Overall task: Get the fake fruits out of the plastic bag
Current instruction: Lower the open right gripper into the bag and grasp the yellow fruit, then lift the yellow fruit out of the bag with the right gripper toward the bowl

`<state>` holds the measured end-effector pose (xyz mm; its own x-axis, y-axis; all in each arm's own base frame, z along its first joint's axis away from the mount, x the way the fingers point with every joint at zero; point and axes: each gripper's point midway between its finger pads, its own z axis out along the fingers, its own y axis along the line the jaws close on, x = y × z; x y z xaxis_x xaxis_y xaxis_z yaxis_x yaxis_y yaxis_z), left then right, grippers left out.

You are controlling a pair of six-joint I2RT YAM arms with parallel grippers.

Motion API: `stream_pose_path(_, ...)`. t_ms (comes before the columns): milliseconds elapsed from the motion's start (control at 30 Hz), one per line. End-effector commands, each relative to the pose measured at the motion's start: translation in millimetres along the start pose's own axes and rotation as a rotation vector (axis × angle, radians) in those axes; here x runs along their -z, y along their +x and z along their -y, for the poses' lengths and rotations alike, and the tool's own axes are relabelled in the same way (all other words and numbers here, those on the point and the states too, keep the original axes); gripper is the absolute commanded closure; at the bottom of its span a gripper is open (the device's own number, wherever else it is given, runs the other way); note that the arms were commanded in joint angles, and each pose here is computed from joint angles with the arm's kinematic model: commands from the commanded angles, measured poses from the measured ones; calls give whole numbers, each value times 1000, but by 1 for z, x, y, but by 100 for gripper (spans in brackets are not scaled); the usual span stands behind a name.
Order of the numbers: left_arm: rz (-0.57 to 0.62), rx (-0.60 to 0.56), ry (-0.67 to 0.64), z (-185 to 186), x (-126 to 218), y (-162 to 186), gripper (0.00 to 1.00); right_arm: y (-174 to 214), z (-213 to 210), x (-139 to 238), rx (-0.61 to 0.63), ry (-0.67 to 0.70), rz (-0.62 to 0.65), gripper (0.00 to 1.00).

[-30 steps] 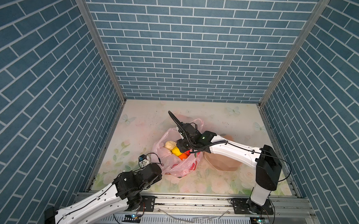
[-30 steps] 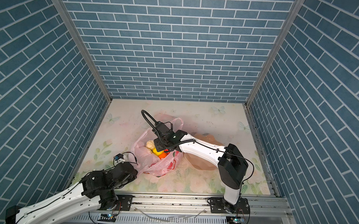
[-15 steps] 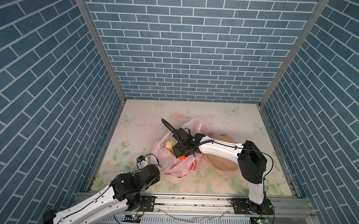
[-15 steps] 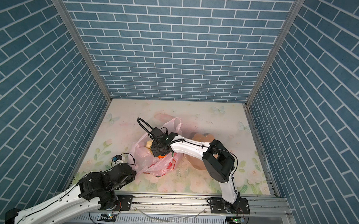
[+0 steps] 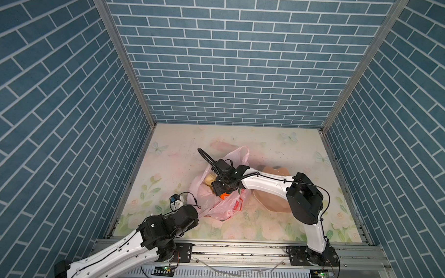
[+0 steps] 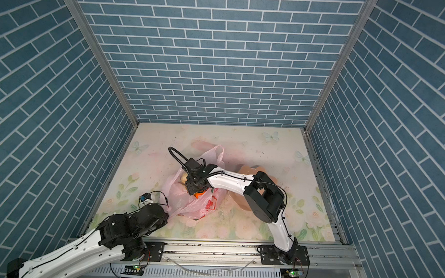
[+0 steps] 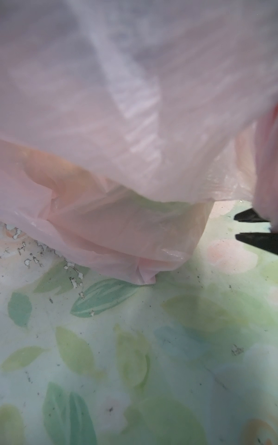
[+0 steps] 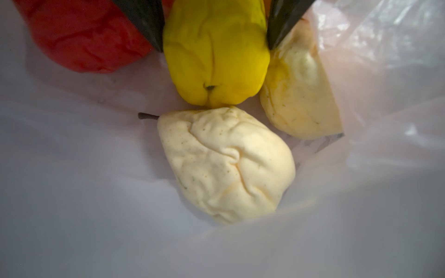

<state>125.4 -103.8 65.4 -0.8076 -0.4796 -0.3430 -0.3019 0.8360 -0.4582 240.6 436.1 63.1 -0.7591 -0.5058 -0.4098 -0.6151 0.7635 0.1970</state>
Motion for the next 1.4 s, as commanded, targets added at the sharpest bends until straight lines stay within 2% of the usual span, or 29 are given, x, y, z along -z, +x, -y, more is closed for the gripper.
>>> stream_pose_path(0, -5, -14, -37, -11, -3, 3, 87, 0, 0, -4, 16, -4, -20, 34)
stream_pose_path(100, -7, -12, -33, -10, -4, 4, 87, -2, 2, -5, 9, -5, -13, 38)
stream_pose_path(300, -4, -10, -35, -10, -5, 3, 87, -7, 8, -3, 1, -1, 4, 61)
stream_pose_path(500, 14, -2, -27, -6, -4, 0, 88, -11, 10, 11, 13, 3, 30, 75)
stream_pose_path(700, 48, 3, -27, -4, 1, -8, 87, -18, 7, 38, 29, -12, 70, 79)
stream_pose_path(1133, 142, -26, -37, 1, 18, -30, 87, -37, -8, 100, 52, -82, 163, 82)
stream_pose_path(1367, 165, -39, -34, 3, 21, -35, 87, -43, -6, 148, 81, -72, 231, 82)
